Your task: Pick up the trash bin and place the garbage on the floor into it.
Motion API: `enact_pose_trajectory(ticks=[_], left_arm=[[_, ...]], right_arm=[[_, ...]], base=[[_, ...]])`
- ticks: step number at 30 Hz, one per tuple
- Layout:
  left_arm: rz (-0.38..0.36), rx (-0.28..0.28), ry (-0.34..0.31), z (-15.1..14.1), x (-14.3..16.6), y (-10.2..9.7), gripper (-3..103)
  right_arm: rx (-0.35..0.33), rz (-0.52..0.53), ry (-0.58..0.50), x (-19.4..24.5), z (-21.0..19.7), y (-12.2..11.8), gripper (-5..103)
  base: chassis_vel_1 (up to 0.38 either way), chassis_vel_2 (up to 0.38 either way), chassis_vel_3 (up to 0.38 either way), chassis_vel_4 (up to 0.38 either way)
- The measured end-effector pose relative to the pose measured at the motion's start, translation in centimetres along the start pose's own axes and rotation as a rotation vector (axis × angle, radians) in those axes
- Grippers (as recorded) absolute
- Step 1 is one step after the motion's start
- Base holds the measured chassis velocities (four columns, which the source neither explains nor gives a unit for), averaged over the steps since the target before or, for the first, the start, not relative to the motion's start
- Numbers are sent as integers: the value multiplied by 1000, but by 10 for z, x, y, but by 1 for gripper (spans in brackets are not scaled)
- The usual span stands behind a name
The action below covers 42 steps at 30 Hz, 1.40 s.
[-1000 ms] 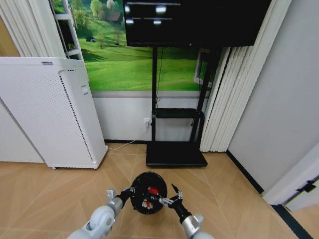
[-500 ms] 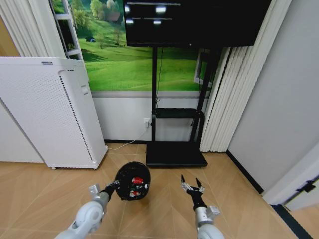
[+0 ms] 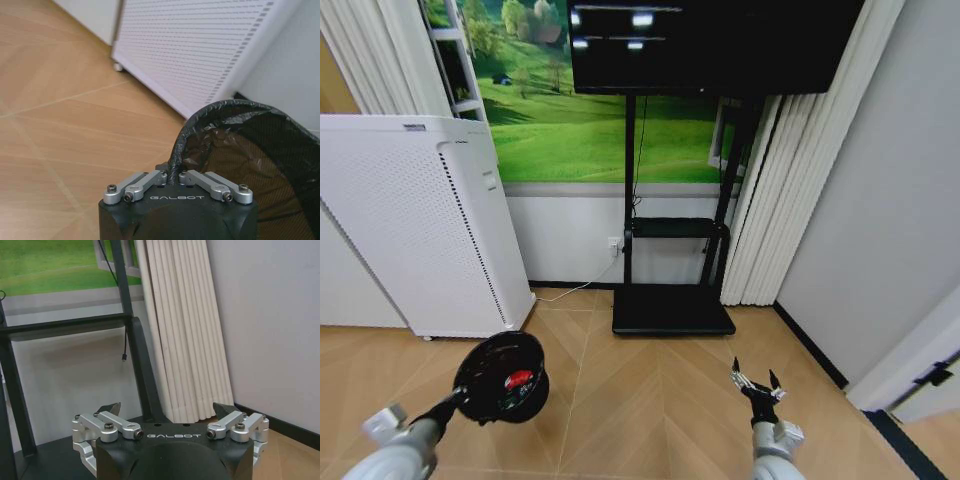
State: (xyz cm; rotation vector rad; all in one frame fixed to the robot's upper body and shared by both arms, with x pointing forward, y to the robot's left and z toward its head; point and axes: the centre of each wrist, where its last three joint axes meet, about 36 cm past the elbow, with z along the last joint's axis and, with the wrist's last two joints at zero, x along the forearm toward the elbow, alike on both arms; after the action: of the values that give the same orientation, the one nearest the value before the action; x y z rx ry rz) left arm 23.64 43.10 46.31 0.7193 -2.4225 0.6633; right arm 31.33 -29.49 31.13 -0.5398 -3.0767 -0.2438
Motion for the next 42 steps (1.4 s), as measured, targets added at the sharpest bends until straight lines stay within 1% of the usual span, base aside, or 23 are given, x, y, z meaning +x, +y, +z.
enact_pose_trajectory(ticks=[1, 2, 4, 5, 8, 12, 13, 15, 18, 19, 20, 22, 23, 25, 26, 28, 29, 30, 36, 42], left_arm=[[-35, 5, -3, -2, 6, 11, 4], [-35, 5, -3, -2, 6, 11, 4], [-83, 22, -5, -5, 13, 28, 4], [-83, 22, -5, -5, 13, 28, 4], [-126, 35, -11, -5, 17, 46, 4], [-156, 43, -11, -5, 13, 56, 4], [-156, 43, -11, -5, 13, 56, 4], [-178, 39, -15, -6, 4, 66, 4], [-181, 40, -17, -7, -2, 71, 4], [-182, 29, -20, -7, -10, 80, 4], [-182, 29, -20, -7, -10, 80, 4], [-193, 12, -23, -9, -23, 91, 4], [-193, 12, -23, -9, -23, 91, 4], [-209, 16, -11, -8, -38, 102, 4], [-209, 16, -11, -8, -38, 102, 4], [-221, 22, 2, -5, -53, 108, 4], [-221, 22, 2, -5, -53, 108, 4], [-222, 24, 5, -5, -60, 109, 4], [-215, 30, 9, -8, -88, 105, 4], [-216, 31, 19, -6, -95, 103, 4]], right_arm=[[-2, 2, 0, -1, 0, 1, 100], [-2, 2, 0, -1, 0, 1, 100], [-7, -4, 0, -3, 1, 6, 100], [-7, -4, 0, -3, 1, 6, 100], [-12, -16, 6, -4, 2, 12, 100], [-12, -18, 12, -3, 4, 13, 100], [-12, -18, 12, -3, 4, 13, 100], [-9, -9, 17, -1, 5, 10, 100], [-5, -2, 18, 0, 6, 7, 100], [2, 8, 20, 0, 8, 2, 100], [2, 8, 20, 0, 8, 2, 100], [9, 19, 22, 1, 9, -4, 100], [9, 19, 22, 1, 9, -4, 100], [11, 28, 24, 1, 10, -6, 100], [11, 28, 24, 1, 10, -6, 100], [12, 36, 25, 1, 10, -6, 100], [12, 36, 25, 1, 10, -6, 100], [12, 39, 25, 1, 10, -6, 100], [23, 48, 26, 0, 9, -10, 100], [27, 57, 26, -1, 8, -14, 100]], base=[[0, 0, 0, 0], [0, 0, 0, 0], [0, 0, 0, 0], [0, 0, 0, 0], [0, 0, 0, 0], [0, 0, 0, 0], [0, 0, 0, 0], [0, 0, 0, 0], [0, 0, 0, 0], [0, 0, 0, 0], [0, 0, 0, 0], [0, 0, 0, 0], [0, 0, 0, 0], [0, 0, 0, 0], [0, 0, 0, 0], [0, 0, 0, 0], [0, 0, 0, 0], [0, 0, 0, 0], [0, 0, 0, 0], [0, 0, 0, 0]])
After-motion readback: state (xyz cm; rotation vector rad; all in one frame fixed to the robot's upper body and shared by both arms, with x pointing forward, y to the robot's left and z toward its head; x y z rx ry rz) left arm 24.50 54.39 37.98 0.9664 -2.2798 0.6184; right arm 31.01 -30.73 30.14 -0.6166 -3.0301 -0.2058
